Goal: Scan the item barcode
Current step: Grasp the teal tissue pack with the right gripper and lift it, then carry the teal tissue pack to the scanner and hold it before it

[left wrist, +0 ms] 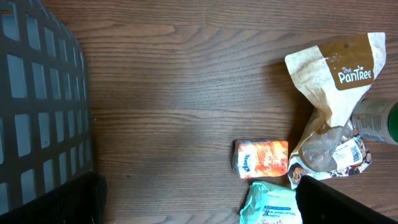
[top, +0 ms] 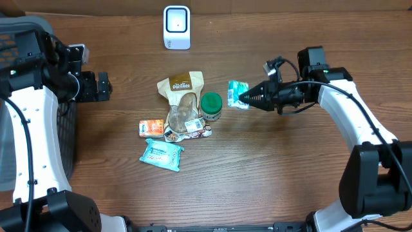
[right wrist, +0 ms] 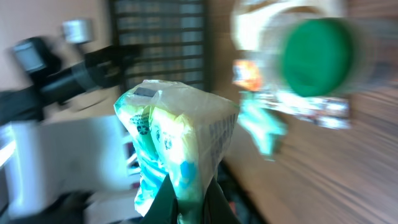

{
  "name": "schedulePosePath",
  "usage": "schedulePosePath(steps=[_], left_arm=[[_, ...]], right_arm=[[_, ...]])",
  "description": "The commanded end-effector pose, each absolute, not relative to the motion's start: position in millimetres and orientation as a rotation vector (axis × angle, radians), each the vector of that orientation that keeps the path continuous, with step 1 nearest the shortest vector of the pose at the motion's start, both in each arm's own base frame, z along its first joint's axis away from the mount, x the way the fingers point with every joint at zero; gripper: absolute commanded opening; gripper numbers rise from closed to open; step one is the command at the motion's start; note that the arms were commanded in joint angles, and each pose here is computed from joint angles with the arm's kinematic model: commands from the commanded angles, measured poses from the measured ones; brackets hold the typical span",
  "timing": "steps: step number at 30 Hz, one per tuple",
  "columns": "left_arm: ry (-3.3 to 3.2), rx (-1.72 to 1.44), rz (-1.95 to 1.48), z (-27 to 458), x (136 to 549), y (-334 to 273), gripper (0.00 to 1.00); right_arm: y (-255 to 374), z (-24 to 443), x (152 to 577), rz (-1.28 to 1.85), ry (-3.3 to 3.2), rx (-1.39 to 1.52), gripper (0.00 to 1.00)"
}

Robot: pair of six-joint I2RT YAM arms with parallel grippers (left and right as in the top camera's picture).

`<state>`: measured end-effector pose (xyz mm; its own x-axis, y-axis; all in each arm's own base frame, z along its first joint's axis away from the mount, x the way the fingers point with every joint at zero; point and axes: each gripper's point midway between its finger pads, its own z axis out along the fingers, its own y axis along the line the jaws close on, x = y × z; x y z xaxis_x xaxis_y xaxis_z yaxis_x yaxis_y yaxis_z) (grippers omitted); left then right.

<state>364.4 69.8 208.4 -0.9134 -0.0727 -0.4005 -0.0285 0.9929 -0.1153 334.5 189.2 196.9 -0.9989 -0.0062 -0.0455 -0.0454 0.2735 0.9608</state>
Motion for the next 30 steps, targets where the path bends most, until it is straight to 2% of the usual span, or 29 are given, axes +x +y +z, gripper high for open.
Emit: schedulePosePath(steps=[1, 4, 22, 26, 30], left_arm=[[2.709, -0.051, -0.134, 211.3, 368.6, 73.0, 1.0], [2.709, -0.051, -0.134, 211.3, 368.6, 73.0, 0.99], [2.709, -0.051, -0.134, 211.3, 368.6, 73.0, 0.99], [2.709, -0.051, -0.134, 211.3, 368.6, 73.0, 1.0], [2.709, -0.051, -0.134, 211.3, 368.6, 73.0, 1.0]], right_arm=[[193.9, 250.9, 326.0, 2.128, 2.228, -0.198, 0.04], [195.3, 262.7, 322.6, 2.202, 2.155, -0.245, 0.04], [203.6, 262.4, 317.5, 2.22, 2.178, -0.256, 0.04], [206.1, 252.3, 324.4, 2.176, 2.295, -0.141, 0.04], [221.5, 263.2, 337.4, 2.112, 2.326, -0.168, 0.04]])
